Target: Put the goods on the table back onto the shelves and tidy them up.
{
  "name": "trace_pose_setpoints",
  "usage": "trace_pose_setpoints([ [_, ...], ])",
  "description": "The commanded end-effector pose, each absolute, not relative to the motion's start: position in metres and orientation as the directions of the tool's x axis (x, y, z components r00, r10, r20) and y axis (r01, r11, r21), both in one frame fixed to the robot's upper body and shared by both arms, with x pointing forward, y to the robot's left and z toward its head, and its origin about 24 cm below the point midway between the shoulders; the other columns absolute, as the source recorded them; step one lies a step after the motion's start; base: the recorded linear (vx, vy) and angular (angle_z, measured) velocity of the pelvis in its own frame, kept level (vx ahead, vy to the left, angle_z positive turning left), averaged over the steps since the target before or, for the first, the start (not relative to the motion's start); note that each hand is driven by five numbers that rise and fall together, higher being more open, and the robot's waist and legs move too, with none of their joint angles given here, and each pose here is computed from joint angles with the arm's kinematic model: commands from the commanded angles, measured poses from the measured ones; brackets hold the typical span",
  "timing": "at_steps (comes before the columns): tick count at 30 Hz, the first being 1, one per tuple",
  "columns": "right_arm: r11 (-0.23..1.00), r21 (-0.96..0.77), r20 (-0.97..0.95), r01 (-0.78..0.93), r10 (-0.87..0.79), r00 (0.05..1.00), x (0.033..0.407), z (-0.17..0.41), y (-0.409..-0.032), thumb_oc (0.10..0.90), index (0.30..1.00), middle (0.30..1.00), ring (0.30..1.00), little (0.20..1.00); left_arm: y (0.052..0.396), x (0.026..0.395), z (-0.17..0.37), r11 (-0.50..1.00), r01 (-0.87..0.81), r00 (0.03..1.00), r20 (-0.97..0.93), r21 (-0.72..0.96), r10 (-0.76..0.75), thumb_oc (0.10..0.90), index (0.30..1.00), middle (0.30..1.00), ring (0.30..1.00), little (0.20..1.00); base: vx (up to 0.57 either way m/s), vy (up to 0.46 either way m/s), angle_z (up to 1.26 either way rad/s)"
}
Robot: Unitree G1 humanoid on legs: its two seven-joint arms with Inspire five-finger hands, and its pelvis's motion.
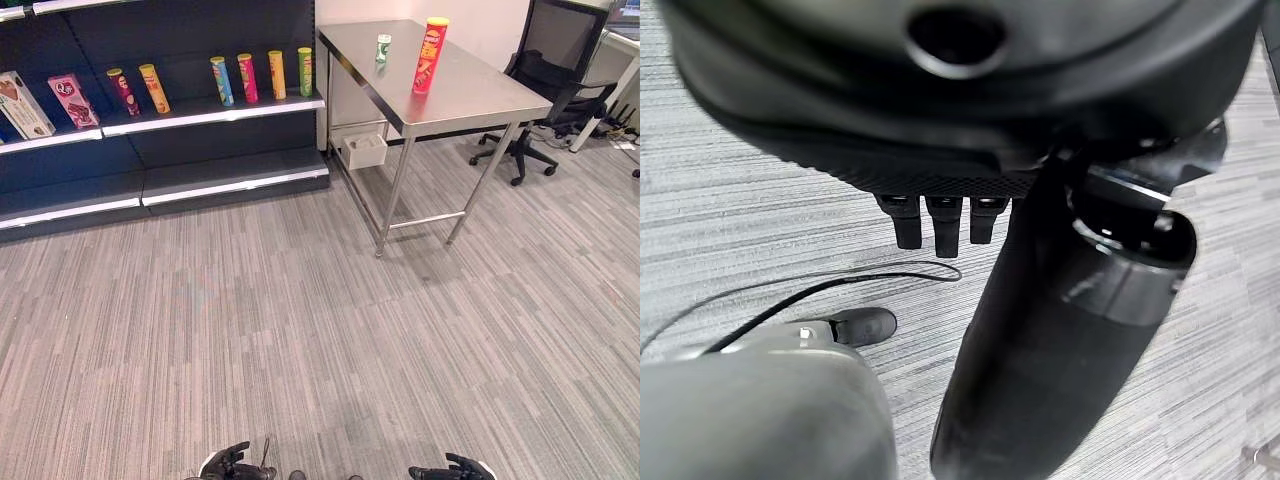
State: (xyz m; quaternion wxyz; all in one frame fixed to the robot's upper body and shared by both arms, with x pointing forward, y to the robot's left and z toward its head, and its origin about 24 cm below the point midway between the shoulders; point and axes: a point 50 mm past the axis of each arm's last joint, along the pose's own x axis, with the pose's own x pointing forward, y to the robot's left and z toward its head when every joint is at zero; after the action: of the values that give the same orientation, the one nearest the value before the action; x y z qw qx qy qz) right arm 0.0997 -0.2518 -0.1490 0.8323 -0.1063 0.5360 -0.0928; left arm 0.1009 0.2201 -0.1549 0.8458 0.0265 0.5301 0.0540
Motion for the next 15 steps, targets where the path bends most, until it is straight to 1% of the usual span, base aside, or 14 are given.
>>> trace_pose_setpoints([
  [1, 0.939, -0.344, -0.825, 0.001, -0.303, 0.477, 0.12, -0.137, -0.269, 0.8, 0.9, 0.9, 0.9, 0.9, 0.225, 0.125, -0.148, 0.991, -0.032, 0.494, -0.86, 0.128, 0.127, 0.8, 0.9, 0.9, 0.9, 0.9, 0.0, 0.0, 0.0],
  [5, 0.938, -0.347, -0.833, -0.01, -0.304, 0.463, 0.119, -0.139, -0.267, 0.8, 0.9, 0.9, 0.9, 0.9, 0.226, 0.125, -0.148, 0.99, -0.04, 0.492, -0.86, 0.133, 0.135, 0.8, 0.9, 0.9, 0.9, 0.9, 0.01, -0.007, 0.0],
  [15, 0.936, -0.35, -0.82, -0.04, -0.285, 0.497, 0.129, -0.136, -0.264, 0.8, 0.9, 0.9, 0.9, 0.9, 0.229, 0.139, -0.142, 0.988, -0.086, 0.526, -0.837, 0.126, 0.152, 0.8, 0.9, 0.9, 0.9, 0.9, 0.0, -0.063, 0.01],
])
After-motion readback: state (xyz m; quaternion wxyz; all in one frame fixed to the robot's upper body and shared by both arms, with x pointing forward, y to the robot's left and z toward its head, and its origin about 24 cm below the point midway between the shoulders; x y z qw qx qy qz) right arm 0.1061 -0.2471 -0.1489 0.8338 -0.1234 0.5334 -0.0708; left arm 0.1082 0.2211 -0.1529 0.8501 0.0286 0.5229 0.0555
